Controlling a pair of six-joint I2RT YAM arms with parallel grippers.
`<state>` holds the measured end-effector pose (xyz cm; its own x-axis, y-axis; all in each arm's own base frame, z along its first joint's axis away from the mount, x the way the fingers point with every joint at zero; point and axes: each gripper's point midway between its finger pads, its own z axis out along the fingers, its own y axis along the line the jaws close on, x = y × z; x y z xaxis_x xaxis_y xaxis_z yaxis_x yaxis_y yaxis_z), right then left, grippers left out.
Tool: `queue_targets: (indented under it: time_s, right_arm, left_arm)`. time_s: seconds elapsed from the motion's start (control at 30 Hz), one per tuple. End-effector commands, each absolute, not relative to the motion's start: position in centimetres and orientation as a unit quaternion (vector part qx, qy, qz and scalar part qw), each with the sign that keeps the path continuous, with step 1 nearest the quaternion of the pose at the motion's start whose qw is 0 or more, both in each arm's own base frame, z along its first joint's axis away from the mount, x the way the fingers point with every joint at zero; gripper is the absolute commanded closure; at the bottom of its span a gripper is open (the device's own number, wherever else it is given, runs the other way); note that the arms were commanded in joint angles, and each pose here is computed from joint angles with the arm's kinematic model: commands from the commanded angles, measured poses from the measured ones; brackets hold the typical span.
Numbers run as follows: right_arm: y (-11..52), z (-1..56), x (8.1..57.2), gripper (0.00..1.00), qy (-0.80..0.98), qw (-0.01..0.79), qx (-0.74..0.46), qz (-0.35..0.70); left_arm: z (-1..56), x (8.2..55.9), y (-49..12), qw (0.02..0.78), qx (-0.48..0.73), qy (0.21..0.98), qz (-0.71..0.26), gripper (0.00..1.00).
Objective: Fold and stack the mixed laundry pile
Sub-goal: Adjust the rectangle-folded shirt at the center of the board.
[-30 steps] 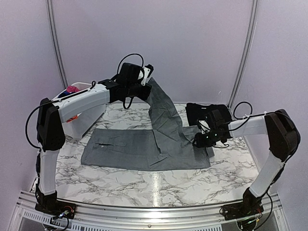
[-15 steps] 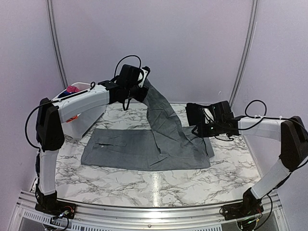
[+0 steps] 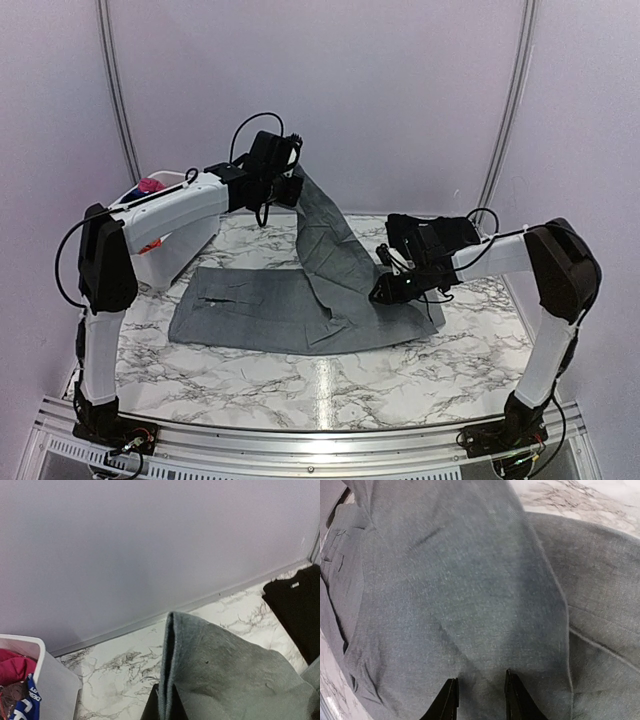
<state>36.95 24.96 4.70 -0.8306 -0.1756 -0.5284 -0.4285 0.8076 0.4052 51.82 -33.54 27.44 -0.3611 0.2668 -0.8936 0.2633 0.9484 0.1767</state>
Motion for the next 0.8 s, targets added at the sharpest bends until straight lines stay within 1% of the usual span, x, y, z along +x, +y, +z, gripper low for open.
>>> queue_targets:
  time_s: [0.0, 0.13, 0.27, 0.33, 0.43, 0.5, 0.57, 0.77]
  right_arm:
    - [23.6, 3.6, 39.3, 0.71, 0.931, 0.241, -0.125, 0.246]
    - [21.7, 3.0, 38.3, 0.70, 0.936, 0.226, -0.120, 0.241]
    - [21.6, 6.4, 35.9, 0.66, 0.914, 0.249, -0.154, 0.280]
    - [21.3, 8.7, 34.9, 0.62, 0.904, 0.262, -0.164, 0.294]
    - [19.1, 11.2, 34.2, 0.58, 0.904, 0.276, -0.138, 0.296]
    - [17.4, 11.8, 33.5, 0.54, 0.914, 0.271, -0.114, 0.279]
    - [15.9, 11.5, 32.9, 0.53, 0.925, 0.261, -0.094, 0.259]
    - [13.1, 7.2, 31.3, 0.54, 0.952, 0.200, -0.046, 0.226]
  left_arm:
    - [27.1, 50.1, -35.6, 0.535, 0.235, 0.809, -0.057, 1.00]
    - [27.4, 48.4, -36.7, 0.540, 0.278, 0.788, -0.100, 1.00]
    - [28.1, 46.7, -37.9, 0.544, 0.310, 0.766, -0.146, 1.00]
    - [28.1, 46.1, -38.3, 0.541, 0.323, 0.760, -0.159, 1.00]
    - [28.0, 45.3, -38.9, 0.535, 0.341, 0.753, -0.178, 0.99]
    - [28.0, 45.0, -39.2, 0.532, 0.347, 0.750, -0.186, 0.97]
    - [27.9, 44.5, -39.7, 0.528, 0.360, 0.743, -0.199, 0.95]
    - [28.5, 43.7, -40.4, 0.532, 0.385, 0.726, -0.204, 0.94]
